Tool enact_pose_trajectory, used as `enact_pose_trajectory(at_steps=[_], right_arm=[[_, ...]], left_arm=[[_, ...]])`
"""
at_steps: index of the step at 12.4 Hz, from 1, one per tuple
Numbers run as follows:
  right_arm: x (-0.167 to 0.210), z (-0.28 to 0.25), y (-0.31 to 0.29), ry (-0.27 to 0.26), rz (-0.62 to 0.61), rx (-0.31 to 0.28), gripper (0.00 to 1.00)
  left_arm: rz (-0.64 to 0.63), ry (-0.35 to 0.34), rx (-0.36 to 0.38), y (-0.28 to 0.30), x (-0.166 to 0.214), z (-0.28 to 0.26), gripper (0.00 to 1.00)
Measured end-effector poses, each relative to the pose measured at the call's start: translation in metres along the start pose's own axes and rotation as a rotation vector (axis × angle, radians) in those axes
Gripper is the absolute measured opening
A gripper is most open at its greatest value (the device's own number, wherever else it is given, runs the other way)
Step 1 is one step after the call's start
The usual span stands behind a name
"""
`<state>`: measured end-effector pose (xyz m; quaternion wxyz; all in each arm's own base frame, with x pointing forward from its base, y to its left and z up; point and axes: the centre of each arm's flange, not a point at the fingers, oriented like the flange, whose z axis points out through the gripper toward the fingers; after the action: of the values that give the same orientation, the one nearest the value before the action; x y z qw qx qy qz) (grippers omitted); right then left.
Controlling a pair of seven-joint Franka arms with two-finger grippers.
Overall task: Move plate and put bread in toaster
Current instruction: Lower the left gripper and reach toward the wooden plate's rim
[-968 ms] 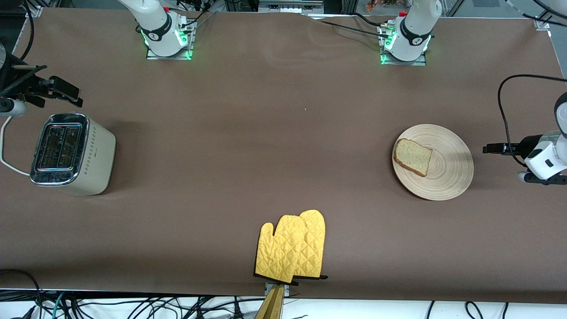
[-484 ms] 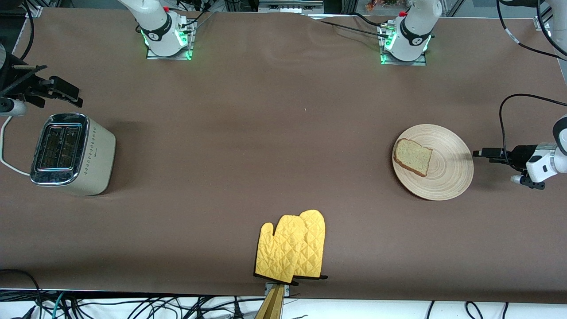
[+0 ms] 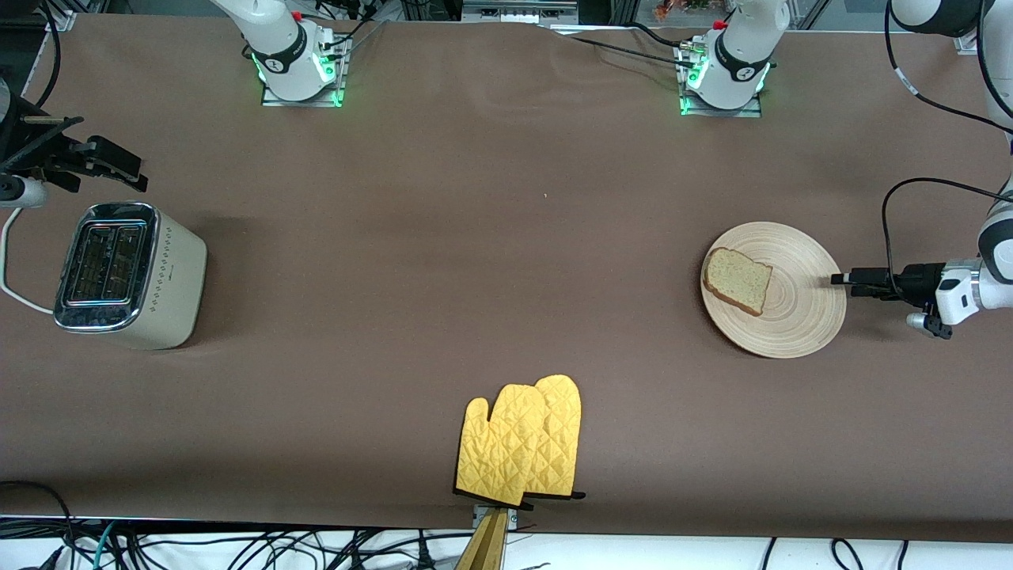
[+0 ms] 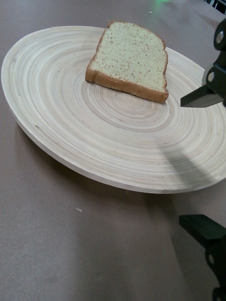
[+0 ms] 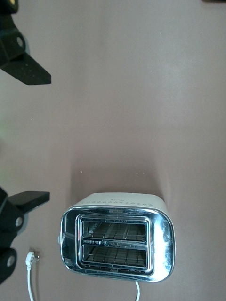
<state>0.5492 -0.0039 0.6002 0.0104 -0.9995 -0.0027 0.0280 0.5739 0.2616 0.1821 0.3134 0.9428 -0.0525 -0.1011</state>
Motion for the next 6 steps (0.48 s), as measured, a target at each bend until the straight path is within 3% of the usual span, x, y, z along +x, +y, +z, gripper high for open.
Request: enact_pose_trajectory(at_steps=[6], right_arm=[[0.0, 0.0, 0.0, 0.0, 0.0, 0.0, 1.0]], left_arm=[[-0.019, -0.01, -0.03, -0.011, -0.001, 0.018, 1.0]])
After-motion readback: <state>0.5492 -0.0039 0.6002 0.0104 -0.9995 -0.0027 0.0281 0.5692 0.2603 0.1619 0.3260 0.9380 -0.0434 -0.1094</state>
